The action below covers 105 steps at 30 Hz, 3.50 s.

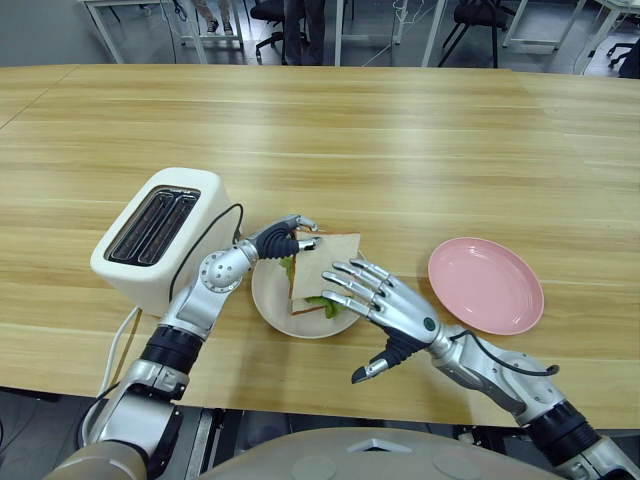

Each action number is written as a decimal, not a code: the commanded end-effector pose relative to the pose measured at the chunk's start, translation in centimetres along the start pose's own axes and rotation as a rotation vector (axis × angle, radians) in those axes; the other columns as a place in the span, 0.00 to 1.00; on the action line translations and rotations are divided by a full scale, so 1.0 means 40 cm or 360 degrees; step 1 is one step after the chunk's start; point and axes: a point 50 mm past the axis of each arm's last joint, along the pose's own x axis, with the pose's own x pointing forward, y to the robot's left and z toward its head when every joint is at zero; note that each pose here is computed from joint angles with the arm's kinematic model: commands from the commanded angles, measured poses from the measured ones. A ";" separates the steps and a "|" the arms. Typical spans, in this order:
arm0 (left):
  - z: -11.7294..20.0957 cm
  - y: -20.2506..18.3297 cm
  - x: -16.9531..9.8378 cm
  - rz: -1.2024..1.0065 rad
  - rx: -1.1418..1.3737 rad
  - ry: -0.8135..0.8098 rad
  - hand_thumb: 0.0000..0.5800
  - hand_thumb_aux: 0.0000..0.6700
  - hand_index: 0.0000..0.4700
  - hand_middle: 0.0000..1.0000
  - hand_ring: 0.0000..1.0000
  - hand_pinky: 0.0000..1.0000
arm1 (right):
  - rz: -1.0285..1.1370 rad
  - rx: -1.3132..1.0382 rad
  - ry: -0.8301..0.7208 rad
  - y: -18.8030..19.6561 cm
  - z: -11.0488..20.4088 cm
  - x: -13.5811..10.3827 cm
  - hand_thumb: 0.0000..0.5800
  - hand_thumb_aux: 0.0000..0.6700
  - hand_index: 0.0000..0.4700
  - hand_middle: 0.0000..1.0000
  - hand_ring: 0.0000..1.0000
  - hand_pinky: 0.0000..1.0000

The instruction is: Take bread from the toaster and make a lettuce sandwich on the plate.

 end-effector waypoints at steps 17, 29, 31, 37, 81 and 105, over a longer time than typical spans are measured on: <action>-0.132 -0.097 0.004 -0.0247 0.0213 0.0388 1.00 1.00 0.98 1.00 1.00 1.00 | 0.0918 0.0347 0.0265 0.178 -0.010 0.019 0.00 0.00 0.00 0.00 0.00 0.00; 0.072 0.128 -0.002 0.0966 0.1296 0.0032 0.00 0.00 0.00 0.00 0.00 0.00 | 0.1140 0.0622 0.0292 0.182 -0.009 0.008 0.00 0.00 0.00 0.00 0.00 0.00; 0.112 0.154 -0.030 0.1175 0.1324 -0.0042 0.00 0.00 0.00 0.00 0.00 0.00 | 0.1019 0.0623 0.0307 0.169 -0.017 0.026 0.00 0.00 0.00 0.00 0.00 0.00; 0.192 0.169 -0.129 0.1487 0.0899 -0.0346 0.00 0.00 0.00 0.00 0.00 0.00 | 0.0186 0.0936 0.0433 0.057 -0.065 0.108 0.96 0.80 0.78 0.00 0.00 0.00; -0.105 -0.126 -0.022 -0.0224 0.1269 0.0371 1.00 1.00 0.98 0.79 0.79 0.79 | 0.0759 0.0189 0.0404 0.147 -0.100 0.027 1.00 1.00 0.98 1.00 1.00 1.00; -0.036 -0.074 -0.090 0.0449 0.0923 0.0251 0.00 0.00 0.00 0.00 0.00 0.00 | -0.0159 0.0671 0.0531 0.017 -0.162 0.062 0.00 0.00 0.00 0.59 0.59 0.59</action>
